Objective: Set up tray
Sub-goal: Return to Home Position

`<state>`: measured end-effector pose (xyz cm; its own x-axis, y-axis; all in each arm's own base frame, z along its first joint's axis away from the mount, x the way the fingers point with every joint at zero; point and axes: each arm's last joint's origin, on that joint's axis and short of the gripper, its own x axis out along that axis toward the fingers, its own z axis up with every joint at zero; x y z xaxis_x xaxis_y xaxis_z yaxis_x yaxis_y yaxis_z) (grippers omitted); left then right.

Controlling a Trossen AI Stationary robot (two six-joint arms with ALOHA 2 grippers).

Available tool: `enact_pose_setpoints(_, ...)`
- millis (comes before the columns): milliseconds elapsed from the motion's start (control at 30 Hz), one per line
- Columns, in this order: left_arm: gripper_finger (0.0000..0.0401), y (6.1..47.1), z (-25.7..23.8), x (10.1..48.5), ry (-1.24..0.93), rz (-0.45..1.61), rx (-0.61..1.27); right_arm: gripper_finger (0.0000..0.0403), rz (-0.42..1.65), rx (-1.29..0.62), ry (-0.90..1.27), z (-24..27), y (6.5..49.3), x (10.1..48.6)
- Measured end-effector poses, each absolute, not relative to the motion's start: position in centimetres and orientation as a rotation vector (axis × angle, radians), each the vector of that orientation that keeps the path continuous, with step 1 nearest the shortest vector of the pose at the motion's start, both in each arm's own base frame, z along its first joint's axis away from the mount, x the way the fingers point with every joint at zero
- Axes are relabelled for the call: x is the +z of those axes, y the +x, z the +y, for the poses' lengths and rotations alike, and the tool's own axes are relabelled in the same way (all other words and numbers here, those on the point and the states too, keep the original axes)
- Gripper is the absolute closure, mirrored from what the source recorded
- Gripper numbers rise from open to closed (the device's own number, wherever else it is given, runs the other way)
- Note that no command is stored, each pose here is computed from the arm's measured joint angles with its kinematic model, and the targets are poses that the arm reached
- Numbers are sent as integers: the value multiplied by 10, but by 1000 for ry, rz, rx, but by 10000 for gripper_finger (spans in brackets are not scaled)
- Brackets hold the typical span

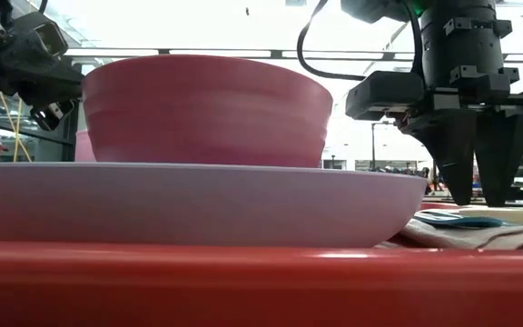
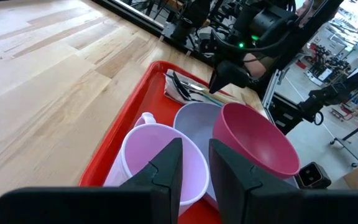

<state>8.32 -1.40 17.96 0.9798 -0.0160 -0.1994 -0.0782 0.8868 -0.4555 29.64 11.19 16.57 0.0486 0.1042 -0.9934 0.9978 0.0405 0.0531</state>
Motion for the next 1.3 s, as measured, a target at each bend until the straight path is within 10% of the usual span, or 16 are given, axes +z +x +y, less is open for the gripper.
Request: enact_pose_setpoints(1300, 290, 83, -14, 180, -509, 195, 34, 320, 1004, -934, 769, 61, 220, 276)
